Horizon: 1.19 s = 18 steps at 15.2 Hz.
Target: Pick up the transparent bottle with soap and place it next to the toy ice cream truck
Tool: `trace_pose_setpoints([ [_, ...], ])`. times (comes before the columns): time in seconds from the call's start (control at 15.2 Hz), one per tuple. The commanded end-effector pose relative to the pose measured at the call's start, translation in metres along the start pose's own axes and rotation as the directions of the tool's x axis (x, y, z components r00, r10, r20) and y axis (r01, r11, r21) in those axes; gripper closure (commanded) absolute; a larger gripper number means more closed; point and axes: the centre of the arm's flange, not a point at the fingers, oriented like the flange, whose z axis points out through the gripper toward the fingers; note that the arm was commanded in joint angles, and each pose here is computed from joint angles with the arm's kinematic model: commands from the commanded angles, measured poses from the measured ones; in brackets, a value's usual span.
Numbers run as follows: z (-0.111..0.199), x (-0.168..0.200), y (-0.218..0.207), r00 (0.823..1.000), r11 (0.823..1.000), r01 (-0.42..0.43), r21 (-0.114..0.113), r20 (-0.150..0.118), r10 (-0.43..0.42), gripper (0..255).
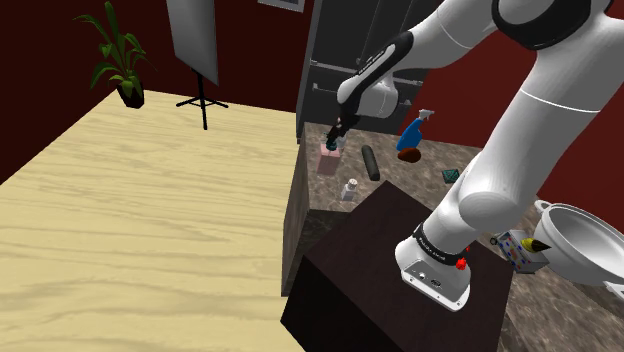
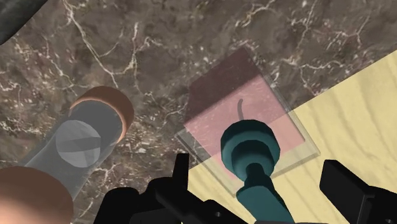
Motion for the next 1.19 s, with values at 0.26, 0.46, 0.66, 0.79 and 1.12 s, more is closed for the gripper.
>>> trace_pose_setpoints([
  [0.26,0.001,0.0,0.0,1.0,1.0,0.0,0.0,0.0,0.0,0],
  [0.46,0.001,0.0,0.0,1.0,1.0,0.0,0.0,0.0,0.0,255],
  [0.66,0.001,0.0,0.0,1.0,1.0,0.0,0.0,0.0,0.0,255],
  [0.79,0.001,0.0,0.0,1.0,1.0,0.0,0.0,0.0,0.0,255],
  [1.12,-0.009,0.002,0.0,1.0,1.0,0.0,0.0,0.0,0.0,255],
])
